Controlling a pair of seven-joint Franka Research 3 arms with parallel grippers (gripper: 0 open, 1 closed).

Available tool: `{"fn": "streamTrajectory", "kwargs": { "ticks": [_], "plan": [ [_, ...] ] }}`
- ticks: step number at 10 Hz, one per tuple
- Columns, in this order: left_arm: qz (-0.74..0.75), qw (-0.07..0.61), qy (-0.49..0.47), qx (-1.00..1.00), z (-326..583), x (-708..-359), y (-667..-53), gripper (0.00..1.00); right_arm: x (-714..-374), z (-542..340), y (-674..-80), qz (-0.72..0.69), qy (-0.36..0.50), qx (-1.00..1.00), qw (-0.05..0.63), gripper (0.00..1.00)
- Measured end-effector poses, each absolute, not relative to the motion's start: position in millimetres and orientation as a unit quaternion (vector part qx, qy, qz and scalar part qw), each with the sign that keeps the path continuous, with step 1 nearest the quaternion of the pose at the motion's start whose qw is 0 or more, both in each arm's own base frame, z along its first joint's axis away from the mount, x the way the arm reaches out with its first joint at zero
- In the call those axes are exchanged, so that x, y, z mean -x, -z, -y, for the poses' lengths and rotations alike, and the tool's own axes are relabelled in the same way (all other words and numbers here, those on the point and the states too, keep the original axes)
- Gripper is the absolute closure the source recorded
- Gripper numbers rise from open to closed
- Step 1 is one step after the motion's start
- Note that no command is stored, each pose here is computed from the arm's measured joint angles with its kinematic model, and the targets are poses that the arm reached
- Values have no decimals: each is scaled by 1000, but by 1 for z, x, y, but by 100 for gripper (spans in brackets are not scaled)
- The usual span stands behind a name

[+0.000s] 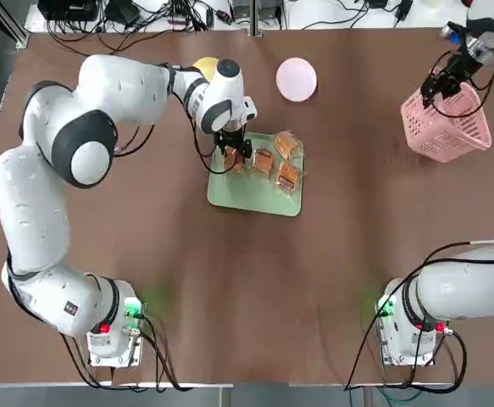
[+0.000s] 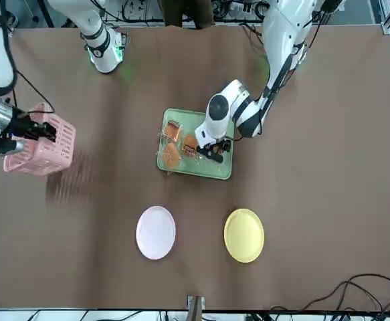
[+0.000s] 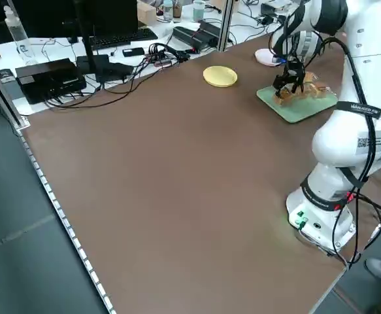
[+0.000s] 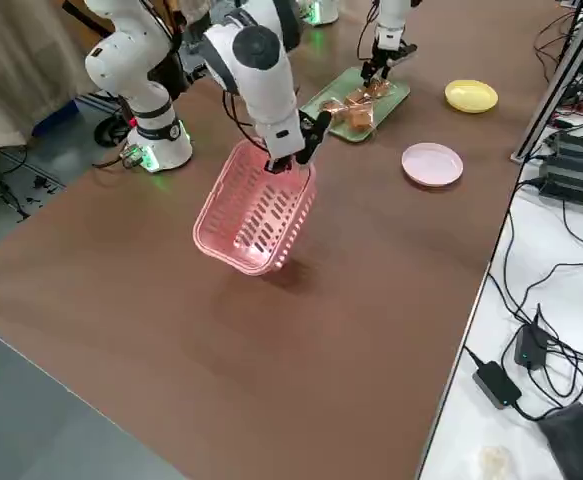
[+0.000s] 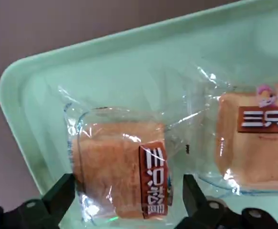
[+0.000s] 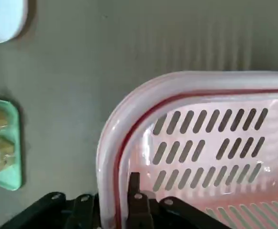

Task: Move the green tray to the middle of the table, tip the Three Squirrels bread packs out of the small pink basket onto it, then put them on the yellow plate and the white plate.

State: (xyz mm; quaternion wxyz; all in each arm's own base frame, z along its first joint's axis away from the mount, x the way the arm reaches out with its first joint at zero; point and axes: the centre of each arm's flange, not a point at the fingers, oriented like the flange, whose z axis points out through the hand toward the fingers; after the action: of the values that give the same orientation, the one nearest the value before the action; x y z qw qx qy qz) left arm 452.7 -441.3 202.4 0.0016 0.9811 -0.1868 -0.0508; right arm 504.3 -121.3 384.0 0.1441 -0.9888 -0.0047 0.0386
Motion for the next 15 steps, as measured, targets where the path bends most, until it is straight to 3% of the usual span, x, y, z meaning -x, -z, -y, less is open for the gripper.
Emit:
{"fn": "streamTrajectory", "kwargs": {
  "ticks": [3,4,5,7,8,10,12,13,15],
  "plan": [
    [186,-7,49,-981,440,-452,-188,4,-504,124,-361,-6,-39,992,121,94],
    [170,-9,49,-984,440,-452,-187,12,-504,123,-354,-9,-43,992,119,94],
    [161,-8,46,-986,440,-453,-188,30,-506,121,-349,-18,-39,993,114,94],
    [144,-8,33,-989,431,-472,-196,43,-511,109,-334,-30,-40,993,103,94],
    [130,-10,22,-991,422,-490,-201,44,-514,97,-329,-34,-46,993,99,94],
    [104,-18,5,-994,398,-521,-206,43,-518,66,-324,-31,-58,994,89,94],
    [101,-18,4,-995,397,-525,-205,38,-518,48,-317,-18,-66,994,86,94],
    [102,-18,4,-995,398,-525,-203,33,-518,40,-312,-9,-67,994,83,94],
    [101,-21,11,-995,397,-524,-194,10,-519,19,-300,4,-70,994,79,94]
  ]
}}
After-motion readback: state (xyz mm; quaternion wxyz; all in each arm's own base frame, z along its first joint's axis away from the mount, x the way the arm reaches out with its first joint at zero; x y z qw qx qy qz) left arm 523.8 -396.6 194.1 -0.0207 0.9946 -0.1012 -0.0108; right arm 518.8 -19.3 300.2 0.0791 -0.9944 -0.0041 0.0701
